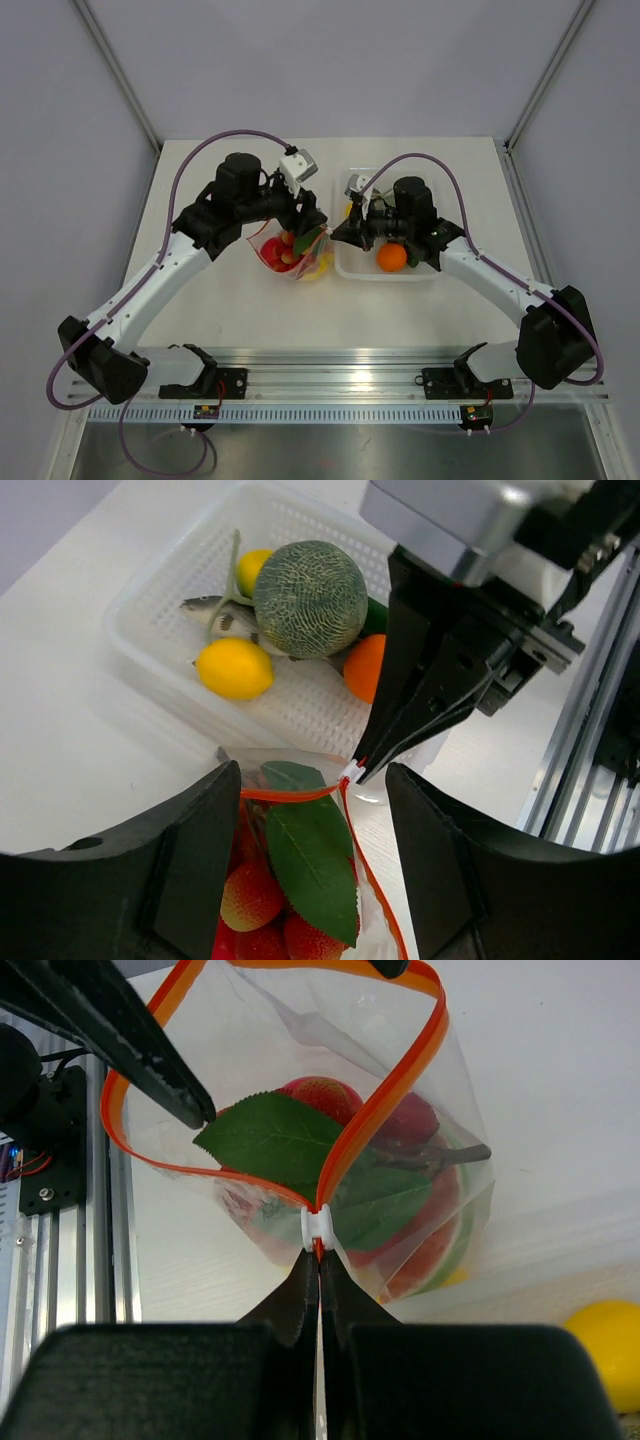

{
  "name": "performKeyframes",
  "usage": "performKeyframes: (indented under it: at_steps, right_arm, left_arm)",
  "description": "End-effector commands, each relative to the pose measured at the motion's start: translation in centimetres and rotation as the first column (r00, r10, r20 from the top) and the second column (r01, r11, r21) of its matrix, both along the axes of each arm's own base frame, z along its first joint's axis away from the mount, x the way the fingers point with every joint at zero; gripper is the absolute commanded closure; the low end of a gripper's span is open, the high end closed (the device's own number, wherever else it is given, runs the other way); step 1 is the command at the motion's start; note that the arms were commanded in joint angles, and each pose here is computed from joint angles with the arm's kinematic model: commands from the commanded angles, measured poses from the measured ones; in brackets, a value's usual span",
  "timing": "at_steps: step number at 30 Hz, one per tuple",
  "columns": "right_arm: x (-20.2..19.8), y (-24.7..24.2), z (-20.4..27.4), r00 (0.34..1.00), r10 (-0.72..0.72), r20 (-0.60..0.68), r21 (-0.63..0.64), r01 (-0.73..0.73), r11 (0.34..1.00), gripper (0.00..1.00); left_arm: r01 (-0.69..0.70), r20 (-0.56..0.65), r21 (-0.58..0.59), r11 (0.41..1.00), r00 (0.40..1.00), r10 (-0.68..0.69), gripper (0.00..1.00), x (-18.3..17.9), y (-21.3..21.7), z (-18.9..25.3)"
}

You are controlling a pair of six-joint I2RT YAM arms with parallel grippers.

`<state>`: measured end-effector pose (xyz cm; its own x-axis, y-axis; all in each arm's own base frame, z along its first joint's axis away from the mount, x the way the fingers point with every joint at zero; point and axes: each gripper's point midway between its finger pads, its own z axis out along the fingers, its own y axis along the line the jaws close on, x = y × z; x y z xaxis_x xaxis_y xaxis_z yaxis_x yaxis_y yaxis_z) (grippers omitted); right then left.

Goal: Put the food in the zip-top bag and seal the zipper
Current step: Adjust the zipper food storage bag at the center of the board, then zip the zipper food storage bag at the center of the board.

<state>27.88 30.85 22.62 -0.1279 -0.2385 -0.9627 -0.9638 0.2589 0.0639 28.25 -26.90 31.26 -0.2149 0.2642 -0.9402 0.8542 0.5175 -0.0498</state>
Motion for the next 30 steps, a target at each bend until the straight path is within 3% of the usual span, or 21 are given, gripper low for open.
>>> performKeyframes:
  at_steps: [1,8,12,19,27,30]
  right_arm:
    - [-0.9,-0.3,3.8,0.996,0.063,0.059,0.112,-0.069,0.991,1.00]
    - [-0.8,-0.3,4.4,0.995,0.082,0.051,0.137,-0.088,0.987,1.00]
    - [-0.9,-0.1,4.8,0.995,0.092,0.049,0.153,-0.098,0.983,1.00]
    - [-1.1,0.0,4.7,0.993,0.109,0.039,0.156,-0.114,0.981,1.00]
    - [-1.0,0.1,4.5,0.993,0.115,0.036,0.152,-0.119,0.981,1.00]
    - [-0.9,0.0,4.5,0.993,0.112,0.042,0.146,-0.117,0.982,1.00]
  left_arm:
    - [0.146,0.118,-0.014,0.989,0.983,-0.143,0.37,-0.9,-1.5,2.0]
    - [0.274,0.124,0.043,0.961,0.953,-0.277,0.40,-1.8,-2.5,-0.2]
    - [0.284,0.047,0.111,0.952,0.956,-0.291,0.45,-1.5,-2.4,-2.6]
    - [0.302,0.013,0.125,0.945,0.952,-0.306,0.46,-1.5,-2.9,-4.4]
    - [0.329,-0.020,0.138,0.934,0.944,-0.329,0.61,-1.9,-3.0,-5.4]
    - [0.345,-0.027,0.131,0.929,0.938,-0.345,0.71,-2.3,-3.1,-5.4]
